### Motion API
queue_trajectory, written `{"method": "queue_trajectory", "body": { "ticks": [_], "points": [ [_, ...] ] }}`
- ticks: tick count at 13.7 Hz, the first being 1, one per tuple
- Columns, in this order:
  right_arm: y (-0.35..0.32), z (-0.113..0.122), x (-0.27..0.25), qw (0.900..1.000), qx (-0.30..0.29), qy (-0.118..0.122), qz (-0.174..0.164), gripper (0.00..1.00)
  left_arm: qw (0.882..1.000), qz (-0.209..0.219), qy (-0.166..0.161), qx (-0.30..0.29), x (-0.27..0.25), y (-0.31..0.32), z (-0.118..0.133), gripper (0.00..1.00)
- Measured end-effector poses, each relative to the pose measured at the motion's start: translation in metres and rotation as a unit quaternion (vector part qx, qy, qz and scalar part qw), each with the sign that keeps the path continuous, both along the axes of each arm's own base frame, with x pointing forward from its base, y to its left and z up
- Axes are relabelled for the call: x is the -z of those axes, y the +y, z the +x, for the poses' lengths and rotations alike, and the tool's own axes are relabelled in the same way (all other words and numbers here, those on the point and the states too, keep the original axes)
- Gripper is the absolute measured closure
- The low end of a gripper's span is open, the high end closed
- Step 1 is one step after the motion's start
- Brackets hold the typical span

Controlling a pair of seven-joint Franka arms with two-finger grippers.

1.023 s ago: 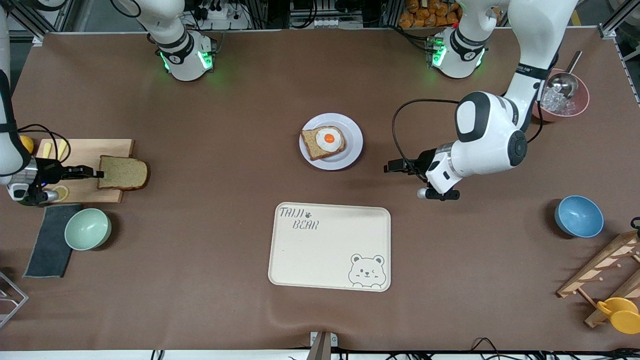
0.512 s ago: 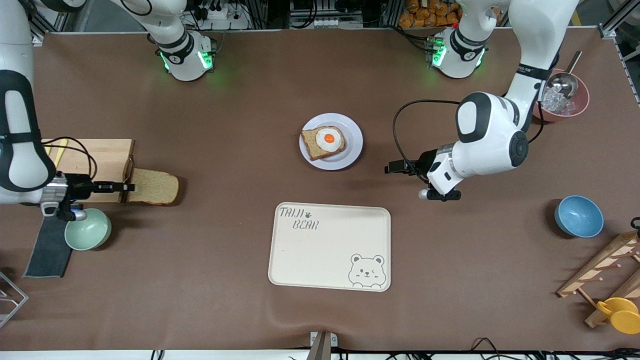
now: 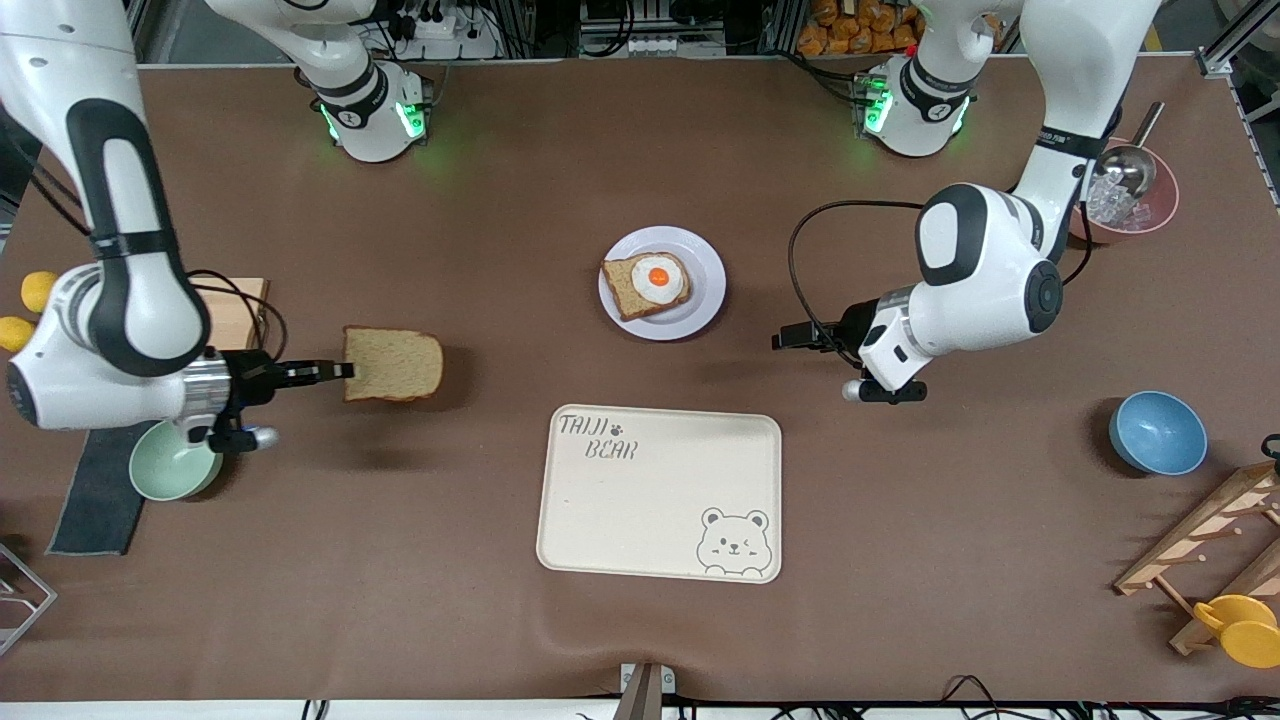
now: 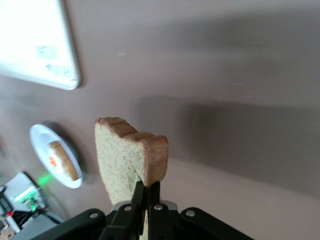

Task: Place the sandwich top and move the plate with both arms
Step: 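Lift the bread slice and carry it over the egg plate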

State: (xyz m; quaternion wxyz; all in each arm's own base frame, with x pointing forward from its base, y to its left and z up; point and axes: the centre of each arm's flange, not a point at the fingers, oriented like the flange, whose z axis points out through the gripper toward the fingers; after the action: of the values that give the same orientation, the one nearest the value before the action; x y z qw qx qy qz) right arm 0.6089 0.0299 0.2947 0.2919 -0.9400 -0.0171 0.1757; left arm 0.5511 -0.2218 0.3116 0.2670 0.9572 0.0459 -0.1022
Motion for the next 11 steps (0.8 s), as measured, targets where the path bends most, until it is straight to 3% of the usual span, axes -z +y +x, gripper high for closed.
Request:
{"method": "queue_trajectory", "body": {
  "ticks": [7,11],
  "points": [
    [0.122,-0.02,0.015,0.998,0.023,0.011,0.059,0.94,1.0,0.001,0.003,-0.002,0.002,0.001,-0.001,0.0],
    [0.204,-0.047,0.025,0.998,0.013,0.012,0.058,0.94,0.999,-0.014,0.034,-0.027,0.019,0.009,-0.012,0.0]
  ]
}}
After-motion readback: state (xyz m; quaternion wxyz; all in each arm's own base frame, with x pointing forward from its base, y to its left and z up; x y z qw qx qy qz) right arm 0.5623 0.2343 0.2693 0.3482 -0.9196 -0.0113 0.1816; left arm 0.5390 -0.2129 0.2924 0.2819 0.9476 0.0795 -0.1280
